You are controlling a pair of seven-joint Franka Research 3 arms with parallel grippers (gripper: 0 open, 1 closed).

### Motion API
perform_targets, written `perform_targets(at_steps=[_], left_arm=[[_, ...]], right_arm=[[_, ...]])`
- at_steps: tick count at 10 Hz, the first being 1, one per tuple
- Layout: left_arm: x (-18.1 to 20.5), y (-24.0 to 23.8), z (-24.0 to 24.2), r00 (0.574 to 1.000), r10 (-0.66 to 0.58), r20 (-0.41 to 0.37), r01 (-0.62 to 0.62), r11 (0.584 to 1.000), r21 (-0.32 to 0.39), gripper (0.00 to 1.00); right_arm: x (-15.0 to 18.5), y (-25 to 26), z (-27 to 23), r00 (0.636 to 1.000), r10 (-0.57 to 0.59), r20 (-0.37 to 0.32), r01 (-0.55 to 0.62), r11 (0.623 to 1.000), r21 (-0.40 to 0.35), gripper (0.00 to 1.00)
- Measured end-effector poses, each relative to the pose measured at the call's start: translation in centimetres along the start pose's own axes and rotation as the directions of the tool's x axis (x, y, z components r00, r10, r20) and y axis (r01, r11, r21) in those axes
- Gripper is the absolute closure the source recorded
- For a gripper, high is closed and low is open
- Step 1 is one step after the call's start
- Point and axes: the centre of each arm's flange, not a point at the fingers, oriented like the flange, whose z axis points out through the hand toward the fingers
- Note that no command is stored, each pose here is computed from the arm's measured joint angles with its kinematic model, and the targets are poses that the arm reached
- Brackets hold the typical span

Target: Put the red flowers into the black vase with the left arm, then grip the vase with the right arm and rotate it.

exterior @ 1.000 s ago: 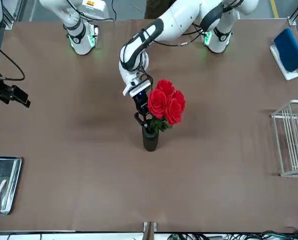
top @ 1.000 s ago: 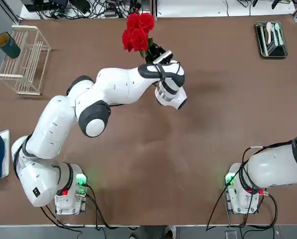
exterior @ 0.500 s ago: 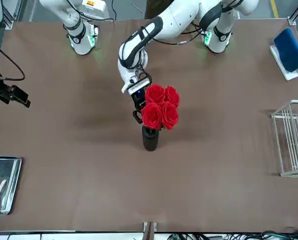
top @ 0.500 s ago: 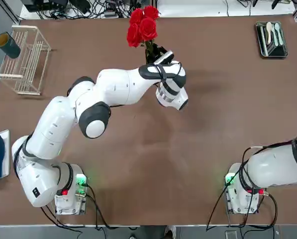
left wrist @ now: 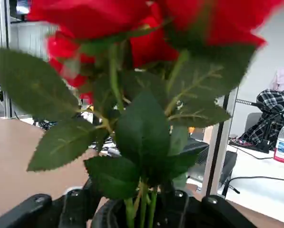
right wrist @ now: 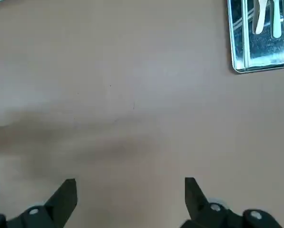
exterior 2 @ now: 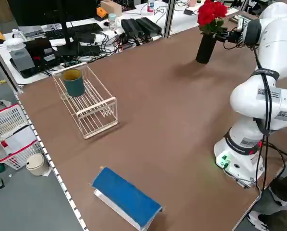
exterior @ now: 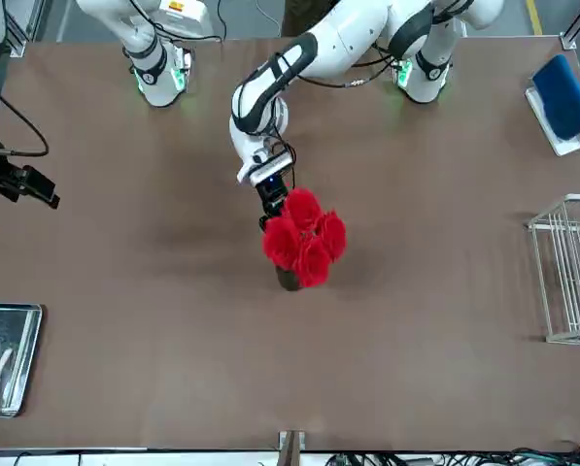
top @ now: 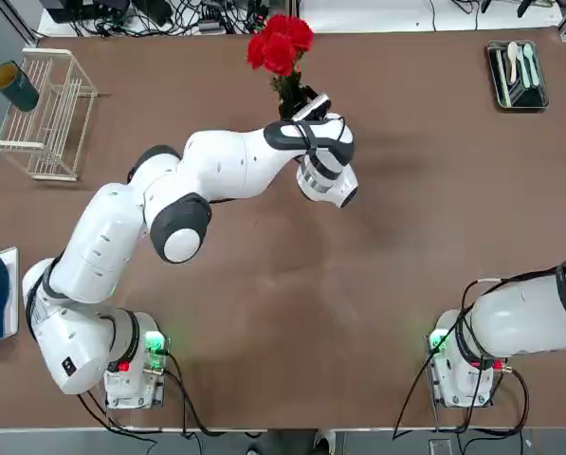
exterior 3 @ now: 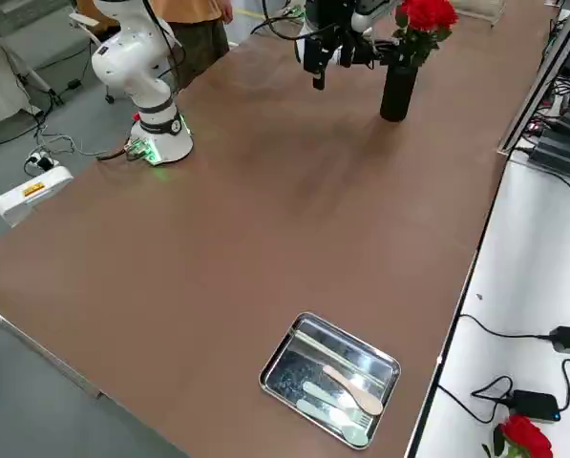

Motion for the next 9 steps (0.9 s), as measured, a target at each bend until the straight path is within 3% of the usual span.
perform_targets(at_steps=[6,9], left_arm=[[0.9,0.7,-1.9,1.000,-0.020,0.015,0.020,1.000,-0.024,0.44],[3.5,1.3,-4.6,0.998,-0.051,0.049,0.053,0.998,-0.033,0.43]], right_arm=[[0.0,0.0,0.0,1.000,0.000,0.002,0.000,1.000,0.000,0.00],[-0.1,0.0,0.1,1.000,0.000,0.008,0.000,1.000,-0.001,0.00]])
